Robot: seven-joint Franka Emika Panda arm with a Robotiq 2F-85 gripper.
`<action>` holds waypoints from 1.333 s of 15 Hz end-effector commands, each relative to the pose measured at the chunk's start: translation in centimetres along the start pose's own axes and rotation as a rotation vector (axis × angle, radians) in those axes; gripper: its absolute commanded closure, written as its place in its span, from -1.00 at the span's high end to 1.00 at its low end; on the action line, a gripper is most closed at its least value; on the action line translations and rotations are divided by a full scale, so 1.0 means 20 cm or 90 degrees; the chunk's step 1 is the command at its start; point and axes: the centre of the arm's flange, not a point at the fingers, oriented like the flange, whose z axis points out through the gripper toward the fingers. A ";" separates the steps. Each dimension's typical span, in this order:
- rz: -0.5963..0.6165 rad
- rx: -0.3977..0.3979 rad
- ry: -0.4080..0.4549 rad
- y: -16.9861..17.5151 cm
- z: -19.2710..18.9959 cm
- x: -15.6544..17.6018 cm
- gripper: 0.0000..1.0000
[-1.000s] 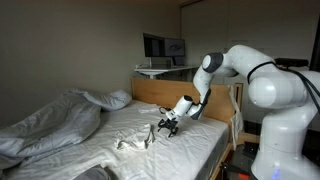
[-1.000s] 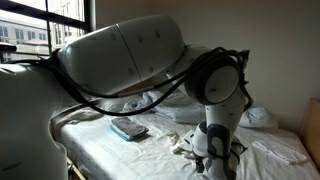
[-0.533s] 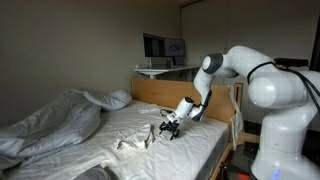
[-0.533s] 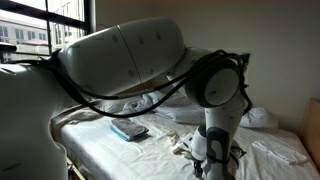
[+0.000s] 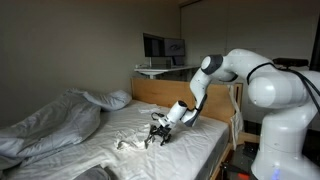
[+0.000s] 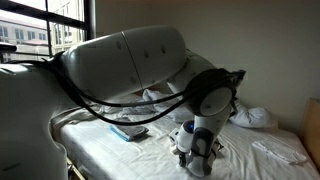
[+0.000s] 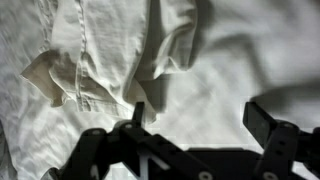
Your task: Fold the cloth
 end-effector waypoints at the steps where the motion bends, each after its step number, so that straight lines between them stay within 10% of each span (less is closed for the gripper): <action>1: -0.038 -0.023 0.015 0.32 0.27 0.32 1.00; 20: -0.045 -0.022 0.013 0.39 0.31 0.40 1.00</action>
